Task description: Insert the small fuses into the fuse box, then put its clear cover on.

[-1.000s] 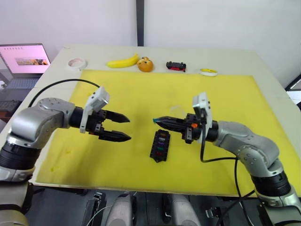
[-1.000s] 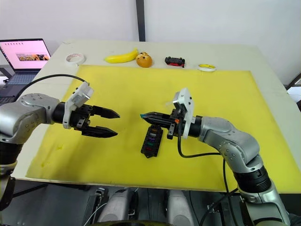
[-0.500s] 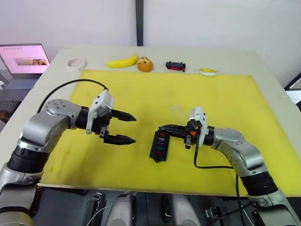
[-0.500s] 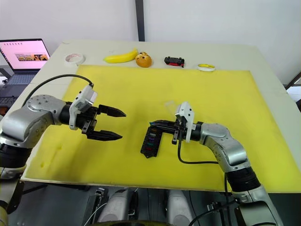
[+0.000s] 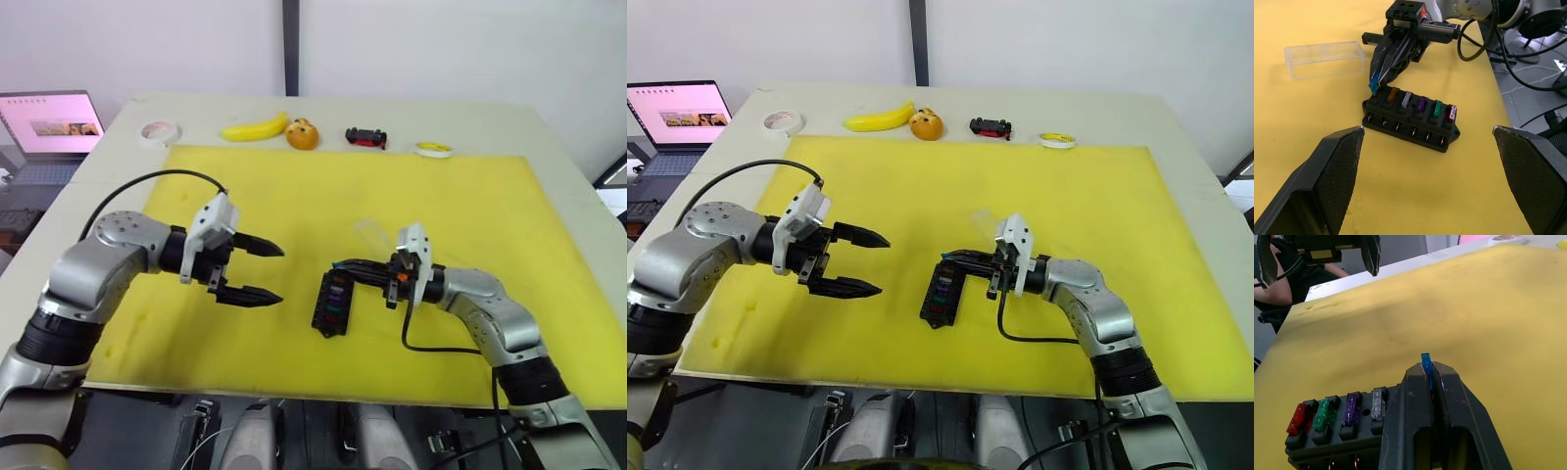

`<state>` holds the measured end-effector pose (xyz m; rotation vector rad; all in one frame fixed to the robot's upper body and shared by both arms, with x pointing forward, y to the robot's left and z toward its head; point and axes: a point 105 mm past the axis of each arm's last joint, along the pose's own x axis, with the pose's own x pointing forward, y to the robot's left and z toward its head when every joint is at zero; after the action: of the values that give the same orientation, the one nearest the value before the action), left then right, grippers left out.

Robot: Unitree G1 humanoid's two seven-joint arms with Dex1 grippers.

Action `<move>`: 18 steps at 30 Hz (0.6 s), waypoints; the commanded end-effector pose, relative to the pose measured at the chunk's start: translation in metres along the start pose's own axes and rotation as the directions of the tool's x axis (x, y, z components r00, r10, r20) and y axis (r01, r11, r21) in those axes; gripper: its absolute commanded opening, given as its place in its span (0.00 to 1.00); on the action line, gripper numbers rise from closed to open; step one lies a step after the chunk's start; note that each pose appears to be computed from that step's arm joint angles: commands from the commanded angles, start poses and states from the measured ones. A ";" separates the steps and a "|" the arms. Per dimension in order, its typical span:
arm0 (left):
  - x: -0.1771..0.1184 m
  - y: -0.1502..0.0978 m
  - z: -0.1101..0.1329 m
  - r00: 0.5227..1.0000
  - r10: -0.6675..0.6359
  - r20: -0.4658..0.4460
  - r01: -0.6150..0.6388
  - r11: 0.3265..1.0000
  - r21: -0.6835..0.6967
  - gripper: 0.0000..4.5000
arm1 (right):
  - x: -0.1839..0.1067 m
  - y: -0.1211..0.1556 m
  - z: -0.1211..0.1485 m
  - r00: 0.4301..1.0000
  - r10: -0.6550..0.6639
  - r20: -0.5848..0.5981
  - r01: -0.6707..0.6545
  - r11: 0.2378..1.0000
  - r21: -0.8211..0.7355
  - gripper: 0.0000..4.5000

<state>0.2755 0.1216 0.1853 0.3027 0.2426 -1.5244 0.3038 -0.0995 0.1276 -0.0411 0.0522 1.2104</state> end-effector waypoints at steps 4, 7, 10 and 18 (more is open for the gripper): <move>-0.003 -0.003 0.010 1.000 0.002 0.005 -0.002 0.998 0.057 0.98 | -0.003 -0.003 0.005 1.000 -0.006 0.018 0.006 0.999 -0.031 0.00; -0.003 -0.003 0.010 1.000 0.002 0.006 -0.003 0.998 0.057 0.98 | -0.004 -0.003 0.002 1.000 -0.006 0.012 0.007 1.000 -0.029 0.00; -0.003 -0.003 0.011 1.000 0.002 0.007 -0.003 0.998 0.056 0.98 | -0.003 -0.002 0.001 1.000 0.000 0.008 0.001 0.999 -0.032 0.00; -0.003 -0.003 0.010 1.000 0.006 0.008 -0.007 0.998 0.056 0.98 | -0.001 0.002 0.005 1.000 0.016 0.019 -0.015 0.999 -0.038 0.00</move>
<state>0.2738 0.1205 0.1850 0.3089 0.2414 -1.5290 0.3044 -0.1021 0.1229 -0.0610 0.0592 1.2135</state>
